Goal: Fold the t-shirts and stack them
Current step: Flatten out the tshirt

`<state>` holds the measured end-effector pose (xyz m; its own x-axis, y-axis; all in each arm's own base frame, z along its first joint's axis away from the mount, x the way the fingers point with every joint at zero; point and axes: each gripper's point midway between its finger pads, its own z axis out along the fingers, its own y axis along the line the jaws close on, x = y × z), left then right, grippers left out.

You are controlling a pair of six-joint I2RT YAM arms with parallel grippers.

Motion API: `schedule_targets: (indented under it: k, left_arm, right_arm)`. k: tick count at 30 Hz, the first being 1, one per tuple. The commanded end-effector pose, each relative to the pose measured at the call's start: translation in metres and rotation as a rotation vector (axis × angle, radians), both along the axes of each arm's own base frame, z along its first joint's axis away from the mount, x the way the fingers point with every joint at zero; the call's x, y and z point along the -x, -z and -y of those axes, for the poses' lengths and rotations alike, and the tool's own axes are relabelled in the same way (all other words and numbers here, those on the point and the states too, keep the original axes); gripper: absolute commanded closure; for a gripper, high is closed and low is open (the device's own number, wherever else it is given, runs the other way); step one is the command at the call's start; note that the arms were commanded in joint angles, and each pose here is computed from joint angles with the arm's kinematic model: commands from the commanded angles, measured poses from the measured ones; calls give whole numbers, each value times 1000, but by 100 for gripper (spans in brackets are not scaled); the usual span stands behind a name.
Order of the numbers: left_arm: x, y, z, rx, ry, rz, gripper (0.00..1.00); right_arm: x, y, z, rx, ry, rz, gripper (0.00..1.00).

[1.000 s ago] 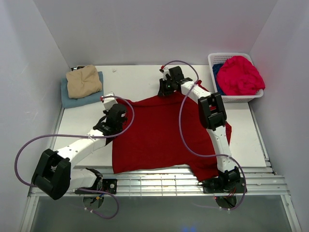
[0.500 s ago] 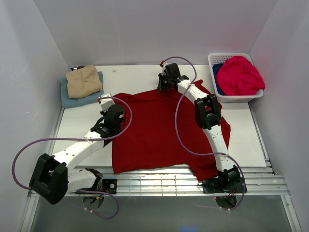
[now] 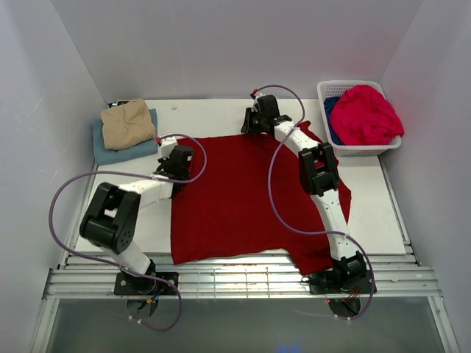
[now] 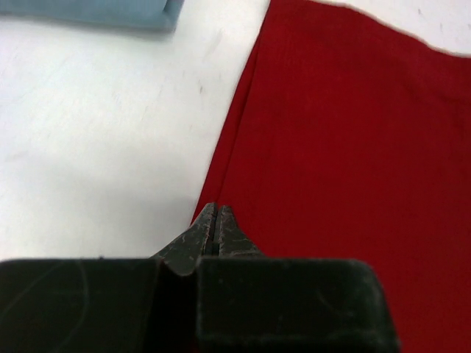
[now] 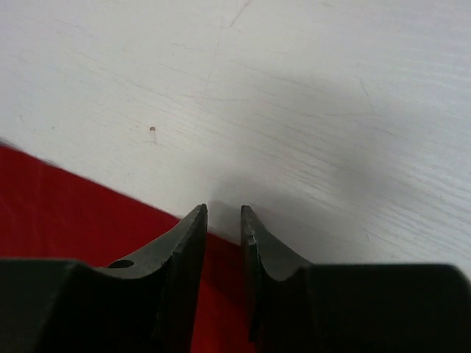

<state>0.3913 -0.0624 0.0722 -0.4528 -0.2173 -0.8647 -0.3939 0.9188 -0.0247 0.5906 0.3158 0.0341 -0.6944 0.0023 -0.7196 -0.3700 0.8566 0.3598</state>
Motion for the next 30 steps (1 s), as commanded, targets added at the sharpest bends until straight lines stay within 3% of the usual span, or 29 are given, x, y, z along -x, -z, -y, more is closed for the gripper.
schedule_targets:
  k: [1, 3, 4, 7, 9, 12, 16, 21, 25, 30]
  left_arm:
    - [-51, -29, -2, 10, 2, 82, 100]
    - [-74, -37, -2, 28, 5, 105, 92]
    - [-81, -41, -2, 34, 8, 114, 82]
    - [-106, -53, -3, 39, 8, 122, 66]
    - [-125, -60, -3, 21, 5, 133, 65]
    - [-145, -52, -5, -18, 11, 83, 65]
    - [-162, -26, -7, -32, 23, -11, 66]
    - [-161, -1, -4, 2, 31, -76, 68]
    - [-151, 6, -1, 30, 35, -93, 69]
    - [-150, 14, 2, 34, 54, -119, 71]
  right_arm:
    - [7, -3, -13, -103, -117, 32, 66]
    - [8, -43, -19, -170, -172, 108, 53]
    - [9, -55, -21, -188, -190, 143, 51]
    - [6, -107, 0, -137, -160, 257, 48]
    - [-1, -150, 26, -96, -108, 340, 43]
    - [-8, -164, 72, 27, 18, 326, 43]
    - [-19, -153, 137, 249, 197, 288, 42]
    - [-2, -97, 178, 384, 267, 119, 43]
    - [24, -58, 186, 416, 272, 21, 44]
    - [31, -38, 195, 439, 311, -1, 45]
